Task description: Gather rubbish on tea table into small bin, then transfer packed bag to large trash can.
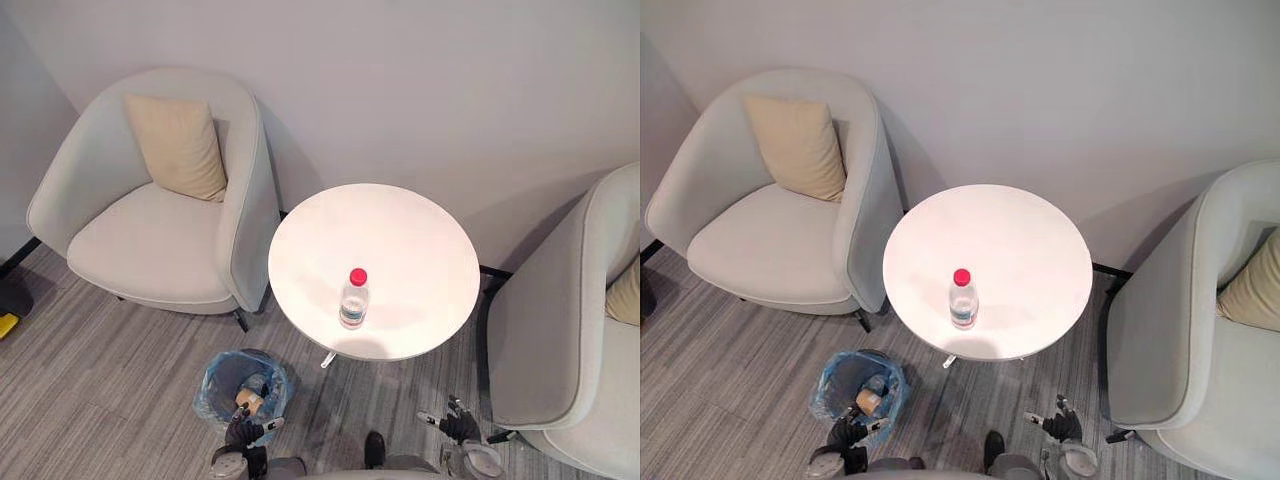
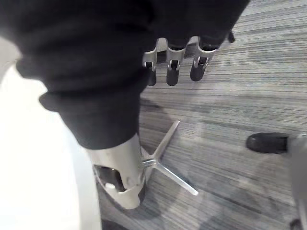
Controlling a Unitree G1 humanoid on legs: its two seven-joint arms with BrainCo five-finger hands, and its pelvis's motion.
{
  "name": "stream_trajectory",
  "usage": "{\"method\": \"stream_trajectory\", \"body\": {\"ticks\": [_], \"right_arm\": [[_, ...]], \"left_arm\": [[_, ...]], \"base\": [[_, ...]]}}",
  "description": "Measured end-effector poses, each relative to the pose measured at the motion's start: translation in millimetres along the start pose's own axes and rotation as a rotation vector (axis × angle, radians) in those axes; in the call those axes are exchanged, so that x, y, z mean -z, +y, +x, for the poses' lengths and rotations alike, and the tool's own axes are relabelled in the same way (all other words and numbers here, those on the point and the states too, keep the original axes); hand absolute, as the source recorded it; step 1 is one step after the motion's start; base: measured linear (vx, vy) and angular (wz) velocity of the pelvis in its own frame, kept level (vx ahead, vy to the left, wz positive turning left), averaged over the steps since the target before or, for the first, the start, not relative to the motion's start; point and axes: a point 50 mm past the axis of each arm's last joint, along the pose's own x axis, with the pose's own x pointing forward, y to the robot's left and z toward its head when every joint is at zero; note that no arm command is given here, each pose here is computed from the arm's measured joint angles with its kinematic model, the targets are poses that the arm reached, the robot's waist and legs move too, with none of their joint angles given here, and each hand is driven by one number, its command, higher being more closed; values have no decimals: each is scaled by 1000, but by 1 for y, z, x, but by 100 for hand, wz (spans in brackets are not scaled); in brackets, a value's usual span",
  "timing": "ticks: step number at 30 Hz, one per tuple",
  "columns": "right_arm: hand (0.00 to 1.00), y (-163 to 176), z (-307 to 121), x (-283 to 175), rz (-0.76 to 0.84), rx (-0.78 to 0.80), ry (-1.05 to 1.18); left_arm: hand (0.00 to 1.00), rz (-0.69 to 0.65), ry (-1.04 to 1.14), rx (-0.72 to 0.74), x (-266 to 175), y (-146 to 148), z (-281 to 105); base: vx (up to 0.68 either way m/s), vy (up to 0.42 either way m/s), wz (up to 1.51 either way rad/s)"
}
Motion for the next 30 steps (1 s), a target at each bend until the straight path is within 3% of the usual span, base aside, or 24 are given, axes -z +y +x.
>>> {"method": "stream_trajectory", "body": {"ticks": [15,30], "right_arm": [[0,6,-13,-89,-57,-23,-436],[0,32,-13,-137,-154,-157,-610]], "left_arm": [[0,57,-4,23,3,-2,-2],[0,74,-23,16,1,3,-2]], "base": [[-23,0,1],[-8,12,5]]}}
